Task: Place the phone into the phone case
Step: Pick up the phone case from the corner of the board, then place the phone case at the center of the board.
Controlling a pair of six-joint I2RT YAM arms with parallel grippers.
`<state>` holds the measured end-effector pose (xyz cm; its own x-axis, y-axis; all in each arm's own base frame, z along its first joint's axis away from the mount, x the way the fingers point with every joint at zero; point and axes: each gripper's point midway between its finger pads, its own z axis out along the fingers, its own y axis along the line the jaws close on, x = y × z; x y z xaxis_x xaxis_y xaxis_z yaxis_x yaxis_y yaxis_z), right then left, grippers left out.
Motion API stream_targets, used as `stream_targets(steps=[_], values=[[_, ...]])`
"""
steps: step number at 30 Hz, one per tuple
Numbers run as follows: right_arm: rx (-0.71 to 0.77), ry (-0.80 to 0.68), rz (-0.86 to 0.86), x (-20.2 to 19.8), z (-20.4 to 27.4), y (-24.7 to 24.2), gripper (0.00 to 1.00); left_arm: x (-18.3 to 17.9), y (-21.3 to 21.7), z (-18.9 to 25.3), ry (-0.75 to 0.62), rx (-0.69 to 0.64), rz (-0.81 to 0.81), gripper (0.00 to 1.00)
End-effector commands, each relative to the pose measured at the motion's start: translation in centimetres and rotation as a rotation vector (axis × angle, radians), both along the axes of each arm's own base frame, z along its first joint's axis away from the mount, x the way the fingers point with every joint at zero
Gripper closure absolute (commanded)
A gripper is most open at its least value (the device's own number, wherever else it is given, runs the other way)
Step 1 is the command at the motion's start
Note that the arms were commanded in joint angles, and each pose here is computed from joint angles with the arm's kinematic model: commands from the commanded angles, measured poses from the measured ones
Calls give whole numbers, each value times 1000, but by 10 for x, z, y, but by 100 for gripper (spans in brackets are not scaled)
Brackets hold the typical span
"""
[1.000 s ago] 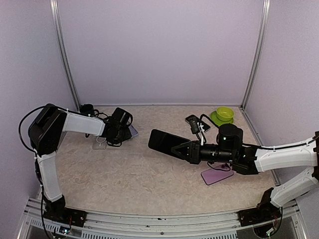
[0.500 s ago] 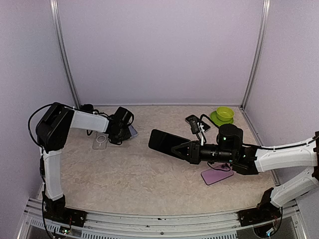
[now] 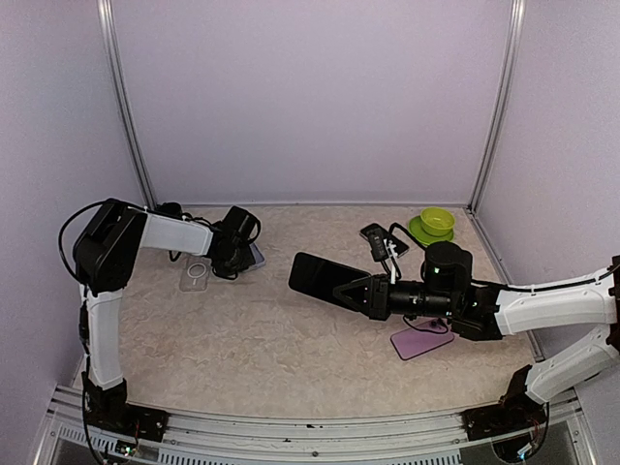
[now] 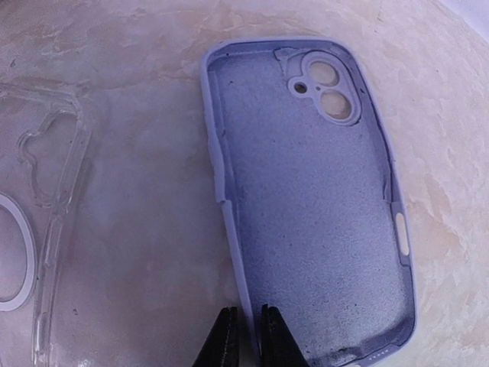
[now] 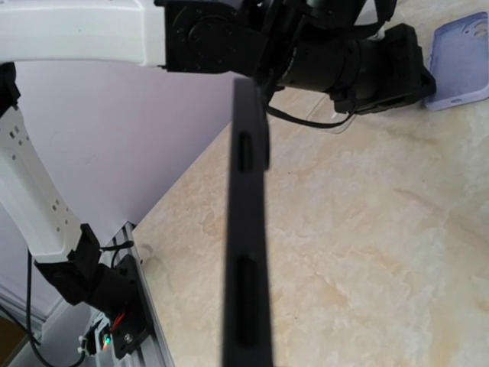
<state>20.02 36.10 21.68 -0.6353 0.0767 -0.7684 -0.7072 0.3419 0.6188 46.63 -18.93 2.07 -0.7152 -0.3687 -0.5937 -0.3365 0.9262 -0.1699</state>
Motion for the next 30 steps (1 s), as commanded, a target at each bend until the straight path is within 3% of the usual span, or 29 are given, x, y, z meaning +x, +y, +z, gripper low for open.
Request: stream_targets(steps=[1,6,13,30], values=[[56,-44,-1,0,19,0,100,-1,4,-10,27,22,-1,91],[56,-45,-2,0,18,0,100,-2,-2,-9,28,-7,-21,100],[54,-49,-3,1,19,0,100,-10,-16,2,15,-35,-49,100],[44,-73,-44,5,20,-6,100,-109,-63,8,25,-98,-135,100]])
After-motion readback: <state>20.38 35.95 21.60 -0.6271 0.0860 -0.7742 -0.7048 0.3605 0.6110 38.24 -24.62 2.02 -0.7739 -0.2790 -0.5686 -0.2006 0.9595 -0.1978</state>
